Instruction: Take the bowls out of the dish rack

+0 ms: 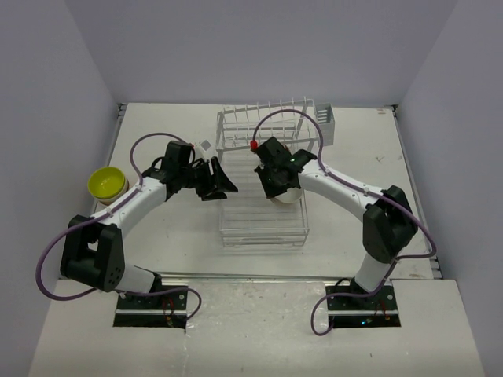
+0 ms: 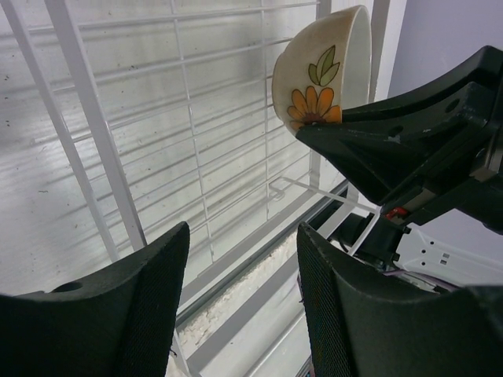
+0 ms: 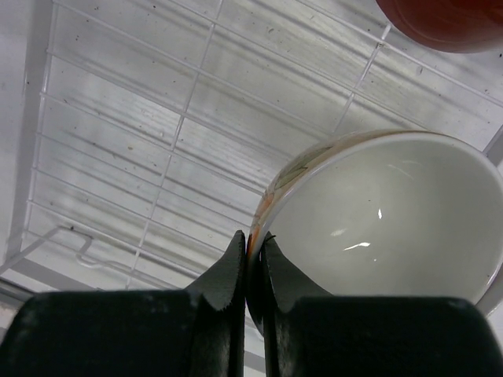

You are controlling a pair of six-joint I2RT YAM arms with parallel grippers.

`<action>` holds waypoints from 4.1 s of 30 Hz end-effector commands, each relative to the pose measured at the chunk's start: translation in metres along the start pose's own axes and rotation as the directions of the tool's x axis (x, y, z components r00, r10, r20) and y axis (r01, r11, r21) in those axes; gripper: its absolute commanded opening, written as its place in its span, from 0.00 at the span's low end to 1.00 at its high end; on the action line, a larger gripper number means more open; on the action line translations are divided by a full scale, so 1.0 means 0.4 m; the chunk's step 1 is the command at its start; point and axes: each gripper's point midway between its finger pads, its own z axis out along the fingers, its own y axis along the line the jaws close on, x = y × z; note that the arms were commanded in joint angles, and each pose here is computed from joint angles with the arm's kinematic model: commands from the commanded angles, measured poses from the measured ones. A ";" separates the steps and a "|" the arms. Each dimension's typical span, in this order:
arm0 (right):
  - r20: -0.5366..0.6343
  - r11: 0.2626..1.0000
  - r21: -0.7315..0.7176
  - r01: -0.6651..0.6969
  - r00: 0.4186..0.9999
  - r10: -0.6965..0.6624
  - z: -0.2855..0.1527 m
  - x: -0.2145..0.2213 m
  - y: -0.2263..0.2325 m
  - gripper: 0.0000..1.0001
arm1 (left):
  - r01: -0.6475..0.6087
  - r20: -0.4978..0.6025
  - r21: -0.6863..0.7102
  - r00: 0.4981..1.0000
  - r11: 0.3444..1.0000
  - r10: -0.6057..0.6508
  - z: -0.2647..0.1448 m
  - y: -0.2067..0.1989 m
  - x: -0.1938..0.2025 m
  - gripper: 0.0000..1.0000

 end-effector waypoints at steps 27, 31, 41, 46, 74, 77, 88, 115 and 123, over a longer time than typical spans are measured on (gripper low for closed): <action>0.184 0.995 -0.096 0.016 0.983 0.002 -0.291 -0.164 0.113 0.00 | -0.049 0.052 0.045 0.998 0.998 0.047 -0.023 -0.057 -0.043 0.60; 0.230 0.997 -0.082 0.000 0.973 0.019 -0.364 -0.171 0.093 0.00 | -0.057 0.053 0.053 0.997 0.997 0.054 -0.027 -0.067 -0.048 0.61; 0.272 0.981 0.038 -0.192 0.946 0.175 -0.439 -0.092 -0.127 0.00 | -0.077 0.072 0.092 0.995 0.993 0.071 -0.050 -0.104 -0.049 0.63; 0.310 0.917 0.137 -0.375 0.895 0.320 -0.450 -0.049 -0.306 0.00 | -0.083 0.089 0.087 0.993 0.993 0.075 -0.065 -0.111 -0.051 0.63; 0.198 0.512 0.447 -0.734 0.639 0.743 -0.077 0.100 -0.882 0.00 | -0.129 0.150 0.010 0.981 0.992 0.126 -0.143 -0.129 -0.047 0.45; 0.175 0.516 0.454 -0.726 0.640 0.748 -0.057 0.117 -0.879 0.00 | -0.129 0.150 0.006 0.980 0.992 0.127 -0.143 -0.129 -0.049 0.51; 0.107 0.542 0.465 -0.700 0.652 0.751 -0.021 0.175 -0.855 0.26 | -0.100 0.102 0.009 0.990 0.995 0.099 -0.112 -0.113 -0.046 0.56; 0.269 0.635 0.284 -0.718 0.696 0.666 -0.214 0.029 -0.735 0.75 | -0.128 0.137 -0.031 0.982 0.991 0.131 -0.135 -0.095 -0.035 0.57; 0.329 0.810 0.198 -0.552 0.816 0.475 -0.299 -0.048 -0.544 0.20 | -0.158 0.163 -0.101 0.971 0.982 0.173 -0.155 -0.071 -0.038 0.28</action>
